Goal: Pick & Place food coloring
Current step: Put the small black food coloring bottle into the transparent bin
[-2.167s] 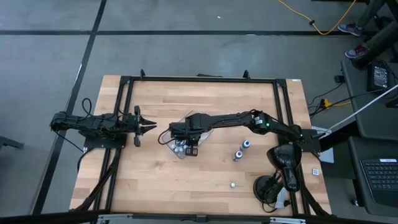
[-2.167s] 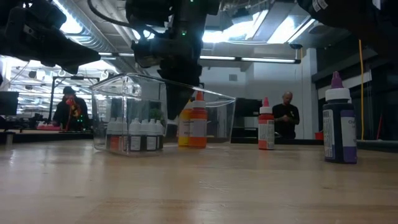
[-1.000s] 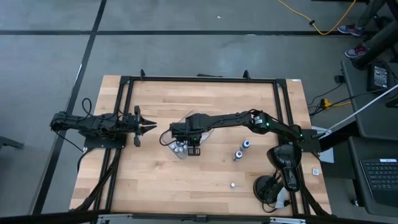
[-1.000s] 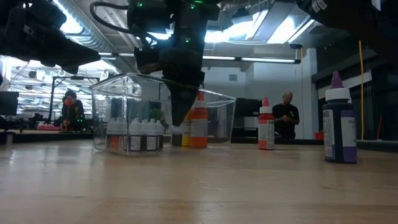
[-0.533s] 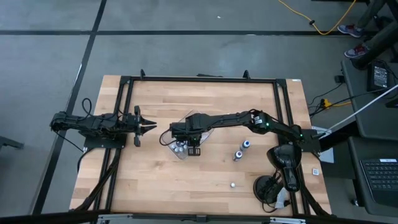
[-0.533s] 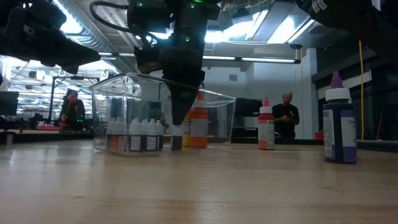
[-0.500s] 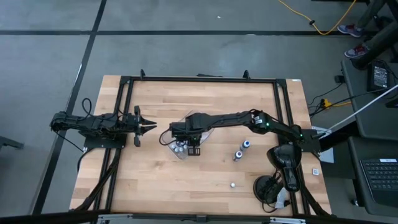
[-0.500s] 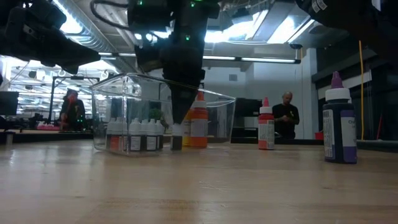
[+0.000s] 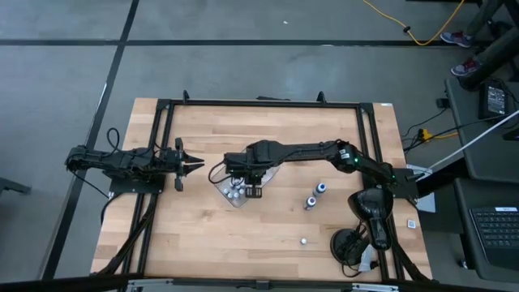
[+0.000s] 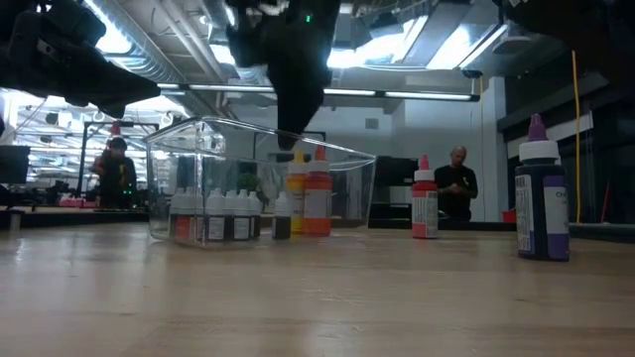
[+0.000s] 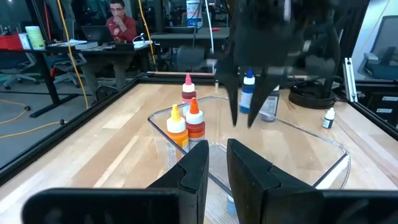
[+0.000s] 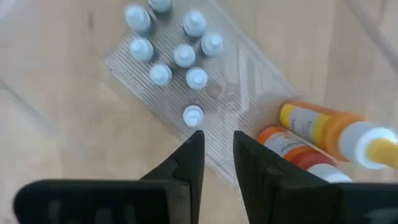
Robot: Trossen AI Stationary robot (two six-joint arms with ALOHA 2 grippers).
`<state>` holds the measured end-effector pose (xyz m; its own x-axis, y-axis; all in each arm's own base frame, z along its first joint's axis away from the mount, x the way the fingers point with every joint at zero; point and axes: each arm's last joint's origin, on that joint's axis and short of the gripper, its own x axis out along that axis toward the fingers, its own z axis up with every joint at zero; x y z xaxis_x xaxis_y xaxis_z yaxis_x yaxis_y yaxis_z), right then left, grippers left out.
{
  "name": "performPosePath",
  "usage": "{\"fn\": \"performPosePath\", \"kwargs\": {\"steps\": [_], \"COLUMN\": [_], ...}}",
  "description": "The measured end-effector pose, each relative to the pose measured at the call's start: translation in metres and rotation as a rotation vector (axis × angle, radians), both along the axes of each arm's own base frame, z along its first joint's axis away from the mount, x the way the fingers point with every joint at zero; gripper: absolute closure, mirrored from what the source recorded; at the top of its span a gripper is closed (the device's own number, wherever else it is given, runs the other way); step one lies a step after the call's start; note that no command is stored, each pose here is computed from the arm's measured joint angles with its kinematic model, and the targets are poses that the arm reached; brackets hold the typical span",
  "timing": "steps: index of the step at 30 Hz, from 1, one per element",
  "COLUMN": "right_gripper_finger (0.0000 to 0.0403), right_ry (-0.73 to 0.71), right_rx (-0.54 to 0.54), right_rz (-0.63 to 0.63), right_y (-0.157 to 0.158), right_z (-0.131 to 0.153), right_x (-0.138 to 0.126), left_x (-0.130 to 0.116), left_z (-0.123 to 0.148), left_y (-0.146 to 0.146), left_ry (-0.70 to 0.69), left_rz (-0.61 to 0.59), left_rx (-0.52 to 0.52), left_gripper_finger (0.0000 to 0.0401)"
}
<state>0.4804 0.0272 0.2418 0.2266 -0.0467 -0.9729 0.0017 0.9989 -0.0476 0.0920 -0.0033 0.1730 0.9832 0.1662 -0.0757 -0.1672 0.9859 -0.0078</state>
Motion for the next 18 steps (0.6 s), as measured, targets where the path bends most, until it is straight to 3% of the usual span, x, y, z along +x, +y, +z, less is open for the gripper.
{"fn": "performPosePath", "kwargs": {"steps": [5,13,18], "right_gripper_finger": [0.0290,0.0185,0.0141], "right_ry": [-0.020,-0.034,0.039], "right_rx": [0.002,0.001,0.018], "right_rz": [0.025,0.110,0.245], "right_y": [0.011,0.044,0.080], "right_z": [0.021,0.049,0.053], "right_x": [-0.011,-0.031,-0.048], "left_x": [0.000,0.000,0.000], "left_z": [0.000,0.000,0.000], "left_y": [0.000,0.000,0.000], "left_ry": [0.000,0.000,0.000], "left_rz": [0.000,0.000,0.000], "left_rx": [0.000,0.000,0.000], "left_gripper_finger": [0.0346,0.0348,0.0343]}}
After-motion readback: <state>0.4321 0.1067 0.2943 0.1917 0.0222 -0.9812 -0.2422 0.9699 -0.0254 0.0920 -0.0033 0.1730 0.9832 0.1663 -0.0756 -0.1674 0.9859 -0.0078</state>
